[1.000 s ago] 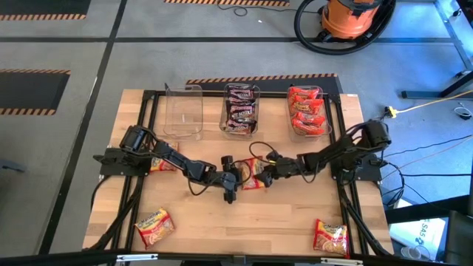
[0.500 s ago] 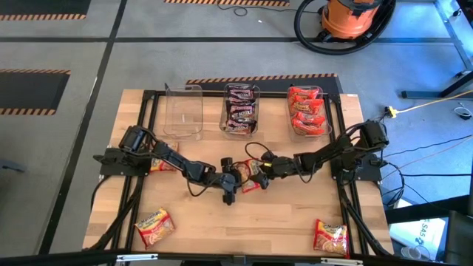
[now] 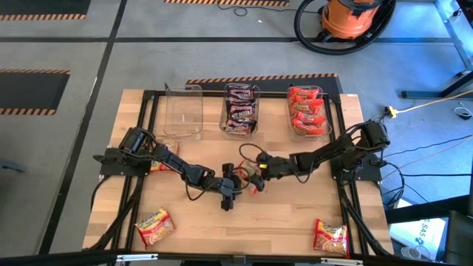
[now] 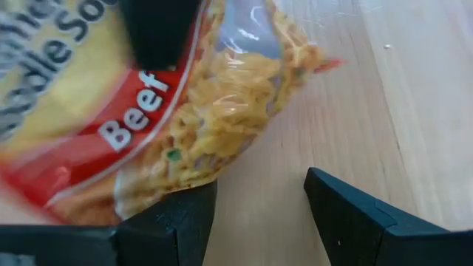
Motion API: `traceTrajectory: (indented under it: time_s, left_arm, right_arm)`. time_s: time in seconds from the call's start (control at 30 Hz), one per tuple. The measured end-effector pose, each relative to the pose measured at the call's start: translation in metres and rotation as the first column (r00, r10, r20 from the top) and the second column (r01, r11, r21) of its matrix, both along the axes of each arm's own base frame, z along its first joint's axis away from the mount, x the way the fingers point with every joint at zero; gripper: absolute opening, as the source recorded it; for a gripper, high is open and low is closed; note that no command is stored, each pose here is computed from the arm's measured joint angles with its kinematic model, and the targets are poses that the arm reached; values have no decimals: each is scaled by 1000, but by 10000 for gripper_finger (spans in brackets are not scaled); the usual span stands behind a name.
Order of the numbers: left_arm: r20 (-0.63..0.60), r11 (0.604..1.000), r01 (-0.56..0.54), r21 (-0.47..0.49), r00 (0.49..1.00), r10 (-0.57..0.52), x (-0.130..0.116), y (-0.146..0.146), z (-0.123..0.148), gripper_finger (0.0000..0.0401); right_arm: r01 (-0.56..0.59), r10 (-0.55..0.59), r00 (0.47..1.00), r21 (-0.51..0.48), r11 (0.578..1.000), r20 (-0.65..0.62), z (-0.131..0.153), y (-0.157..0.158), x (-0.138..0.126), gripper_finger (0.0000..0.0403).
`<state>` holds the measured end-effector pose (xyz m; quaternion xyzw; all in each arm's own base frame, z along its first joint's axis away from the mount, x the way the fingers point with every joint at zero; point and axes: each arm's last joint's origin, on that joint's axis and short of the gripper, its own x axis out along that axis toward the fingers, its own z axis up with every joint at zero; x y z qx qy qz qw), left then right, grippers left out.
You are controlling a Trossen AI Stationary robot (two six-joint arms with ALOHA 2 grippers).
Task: Sort Maruchan noodles
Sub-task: Put the red noodle pack into the left transparent bin
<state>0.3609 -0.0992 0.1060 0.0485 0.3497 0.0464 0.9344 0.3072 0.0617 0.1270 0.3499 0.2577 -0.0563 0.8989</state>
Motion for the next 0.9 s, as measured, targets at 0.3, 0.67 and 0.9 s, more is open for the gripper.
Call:
traceTrajectory:
  time_s: [0.3, 0.67, 0.9]
  left_arm:
    - [4, 1000, -13, 11, 1000, 13, 0, 1, 0, 208]
    - [-75, 995, -14, 100, 997, 21, -14, -5, 13, 208]
    - [-106, 987, -4, 160, 994, 21, -41, -21, 49, 208]
  right_arm:
    - [-14, 12, 999, -24, 1000, -50, -4, 0, -3, 204]
    - [-81, 79, 997, -97, 992, -25, -1, 2, 0, 125]
    - [-153, 154, 988, -204, 967, -10, 0, 2, 1, 113]
